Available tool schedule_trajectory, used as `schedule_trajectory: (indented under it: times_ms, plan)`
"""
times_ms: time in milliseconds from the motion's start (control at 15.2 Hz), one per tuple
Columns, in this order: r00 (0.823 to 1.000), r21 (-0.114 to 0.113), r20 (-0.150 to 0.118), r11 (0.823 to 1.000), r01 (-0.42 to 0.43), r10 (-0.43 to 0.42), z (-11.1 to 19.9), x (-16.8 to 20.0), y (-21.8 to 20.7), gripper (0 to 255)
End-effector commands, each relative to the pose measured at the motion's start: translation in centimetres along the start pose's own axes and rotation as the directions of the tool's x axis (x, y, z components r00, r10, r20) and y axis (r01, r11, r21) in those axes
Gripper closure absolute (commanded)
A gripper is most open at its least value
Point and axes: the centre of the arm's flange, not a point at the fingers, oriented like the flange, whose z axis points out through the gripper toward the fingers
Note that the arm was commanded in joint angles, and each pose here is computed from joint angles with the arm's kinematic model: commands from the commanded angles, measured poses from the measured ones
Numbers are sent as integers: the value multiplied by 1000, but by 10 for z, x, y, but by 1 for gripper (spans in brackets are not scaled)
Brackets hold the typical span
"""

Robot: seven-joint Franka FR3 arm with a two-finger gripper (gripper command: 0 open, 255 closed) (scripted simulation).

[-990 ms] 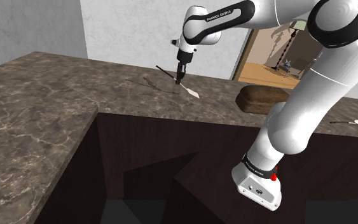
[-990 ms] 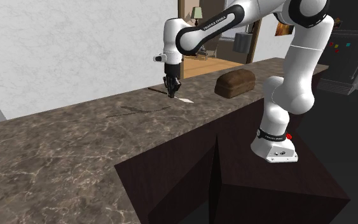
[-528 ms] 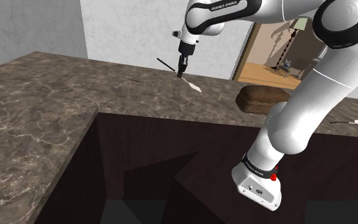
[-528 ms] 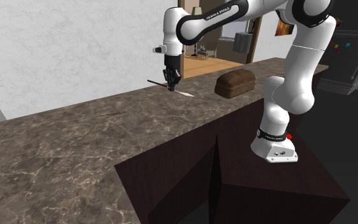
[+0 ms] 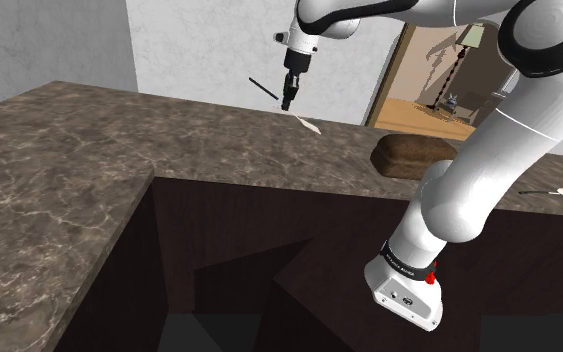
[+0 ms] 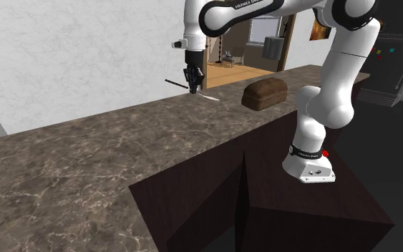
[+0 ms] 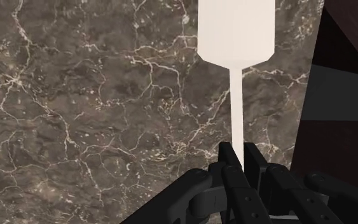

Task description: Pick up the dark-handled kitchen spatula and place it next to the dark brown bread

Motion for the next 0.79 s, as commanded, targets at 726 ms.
schedule_trajectory:
  times_ms: [726]
  plan:
    - [1000, 0, 0, 1000, 0, 0, -51, -27, 23, 255]
